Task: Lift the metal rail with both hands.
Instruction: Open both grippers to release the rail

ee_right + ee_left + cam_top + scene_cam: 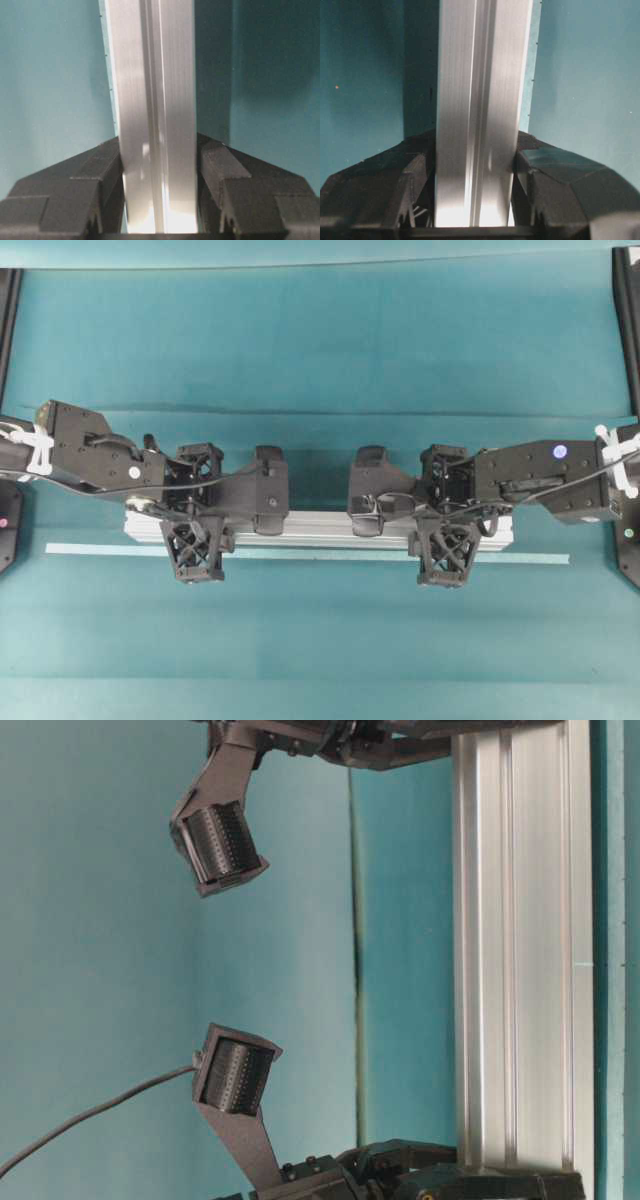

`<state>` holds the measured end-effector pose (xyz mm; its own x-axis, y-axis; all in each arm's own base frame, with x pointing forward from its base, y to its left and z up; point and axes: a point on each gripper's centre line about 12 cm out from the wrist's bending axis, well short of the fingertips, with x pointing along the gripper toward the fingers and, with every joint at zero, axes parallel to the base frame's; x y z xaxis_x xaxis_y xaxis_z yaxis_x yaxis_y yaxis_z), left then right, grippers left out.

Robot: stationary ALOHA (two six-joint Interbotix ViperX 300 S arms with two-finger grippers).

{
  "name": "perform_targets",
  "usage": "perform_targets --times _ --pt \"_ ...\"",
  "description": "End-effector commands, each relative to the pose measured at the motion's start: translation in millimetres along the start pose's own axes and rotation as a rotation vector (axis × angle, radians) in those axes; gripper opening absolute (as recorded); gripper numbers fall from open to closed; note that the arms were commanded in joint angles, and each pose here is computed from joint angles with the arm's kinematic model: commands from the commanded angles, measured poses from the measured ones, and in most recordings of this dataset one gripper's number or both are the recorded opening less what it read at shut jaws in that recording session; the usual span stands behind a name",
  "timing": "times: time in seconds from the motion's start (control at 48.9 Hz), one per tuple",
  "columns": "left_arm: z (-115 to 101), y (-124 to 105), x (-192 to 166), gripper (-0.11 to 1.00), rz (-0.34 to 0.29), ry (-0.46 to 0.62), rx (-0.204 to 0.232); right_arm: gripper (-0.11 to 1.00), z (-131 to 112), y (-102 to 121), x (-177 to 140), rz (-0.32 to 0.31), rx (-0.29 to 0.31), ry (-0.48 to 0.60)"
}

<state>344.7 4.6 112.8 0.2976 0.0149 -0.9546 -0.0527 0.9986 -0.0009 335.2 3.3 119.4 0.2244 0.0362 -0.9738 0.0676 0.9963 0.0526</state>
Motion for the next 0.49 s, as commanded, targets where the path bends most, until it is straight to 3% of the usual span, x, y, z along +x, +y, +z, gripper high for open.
perform_targets --times 0.0,0.47 --pt "3 1 -3 0.36 0.003 -0.015 0.001 0.39 -1 2 2 0.003 -0.003 -0.001" --pt "1 1 0 0.36 0.002 -0.011 0.001 0.39 -6 2 14 0.003 -0.002 -0.004"
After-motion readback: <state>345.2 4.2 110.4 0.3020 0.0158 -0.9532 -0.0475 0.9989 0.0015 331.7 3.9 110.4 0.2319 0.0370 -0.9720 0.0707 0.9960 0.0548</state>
